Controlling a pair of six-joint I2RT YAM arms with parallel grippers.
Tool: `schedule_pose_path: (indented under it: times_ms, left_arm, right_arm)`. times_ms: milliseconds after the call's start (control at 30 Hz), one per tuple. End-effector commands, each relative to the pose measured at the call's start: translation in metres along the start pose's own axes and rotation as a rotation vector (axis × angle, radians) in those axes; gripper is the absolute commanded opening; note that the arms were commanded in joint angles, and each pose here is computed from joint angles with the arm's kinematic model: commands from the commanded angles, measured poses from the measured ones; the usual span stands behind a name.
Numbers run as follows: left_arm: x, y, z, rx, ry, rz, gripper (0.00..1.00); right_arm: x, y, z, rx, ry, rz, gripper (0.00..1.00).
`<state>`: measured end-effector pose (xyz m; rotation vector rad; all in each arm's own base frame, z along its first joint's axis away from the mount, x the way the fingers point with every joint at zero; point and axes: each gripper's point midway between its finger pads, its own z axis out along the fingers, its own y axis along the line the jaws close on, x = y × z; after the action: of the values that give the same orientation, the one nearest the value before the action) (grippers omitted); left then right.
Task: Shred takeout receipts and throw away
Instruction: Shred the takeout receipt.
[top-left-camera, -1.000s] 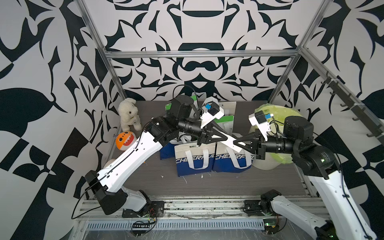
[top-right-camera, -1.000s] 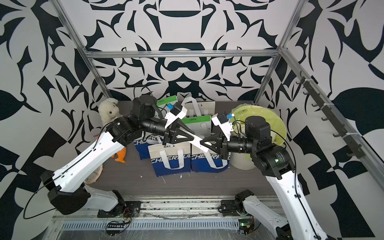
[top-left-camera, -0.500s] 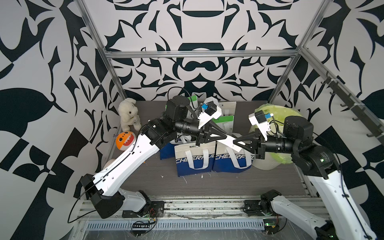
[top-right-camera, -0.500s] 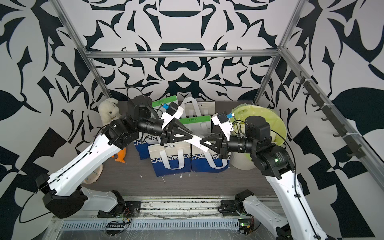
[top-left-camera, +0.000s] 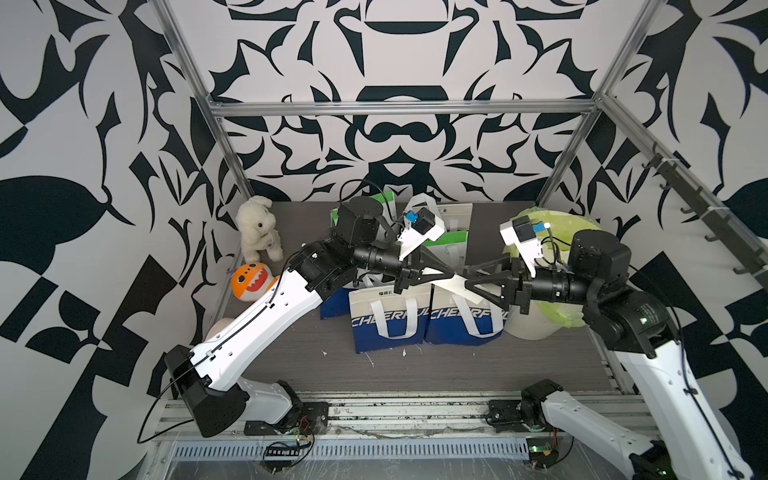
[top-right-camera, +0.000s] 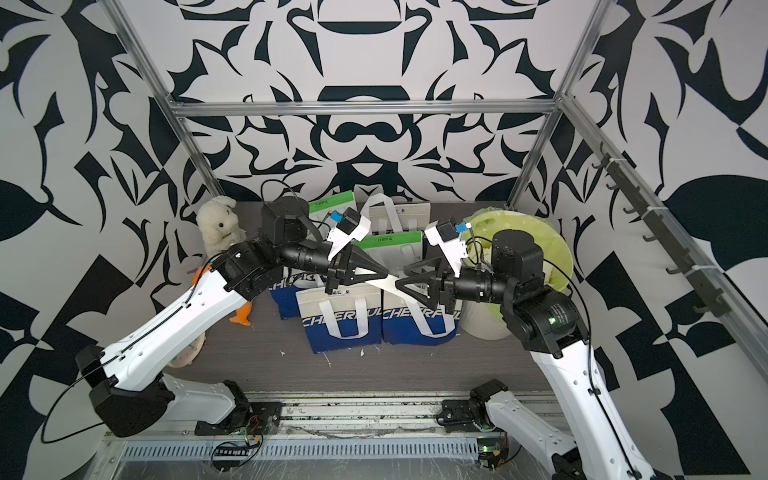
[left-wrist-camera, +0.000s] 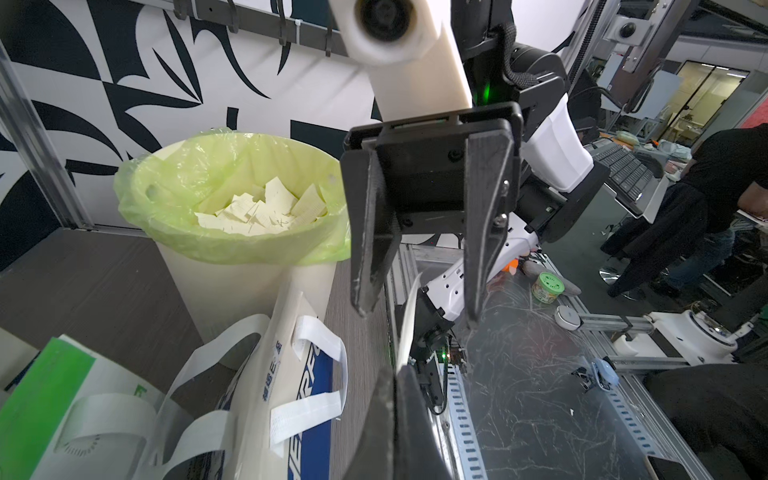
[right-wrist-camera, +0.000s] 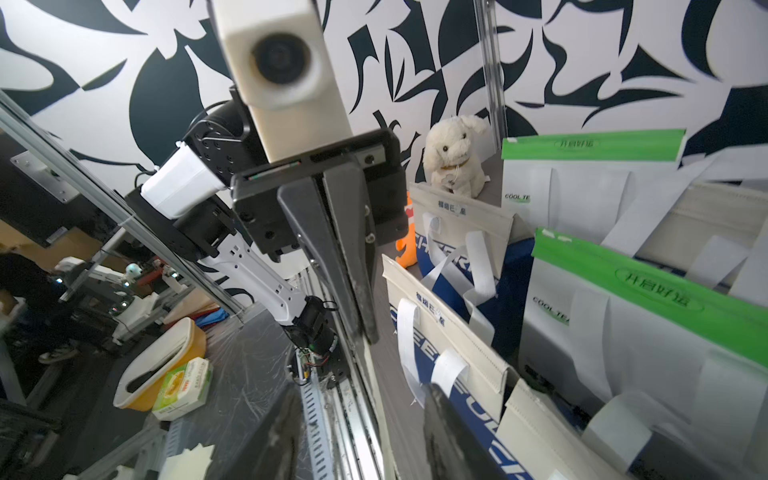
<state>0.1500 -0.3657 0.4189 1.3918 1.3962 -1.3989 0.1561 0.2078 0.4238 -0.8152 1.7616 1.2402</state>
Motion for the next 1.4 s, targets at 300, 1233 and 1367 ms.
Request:
schedule_pose_path:
  times_ms: [300, 1233, 1367]
  left_arm:
    - [-0.017, -0.007, -0.004, -0.005, -0.086, 0.041, 0.0]
    - [-0.05, -0.041, -0.024, -0.076, -0.404, 0.316, 0.0]
    - [-0.049, -0.052, -0.037, -0.099, -0.435, 0.324, 0.0]
  right_arm:
    - [-0.01, -0.001, 0.01, -0.047, -0.044, 0.0, 0.37]
    - [0.019, -0.116, 0.03, 0.384, -0.086, 0.455, 0.0]
    - [0.019, -0.13, 0.031, 0.449, -0.048, 0.454, 0.0]
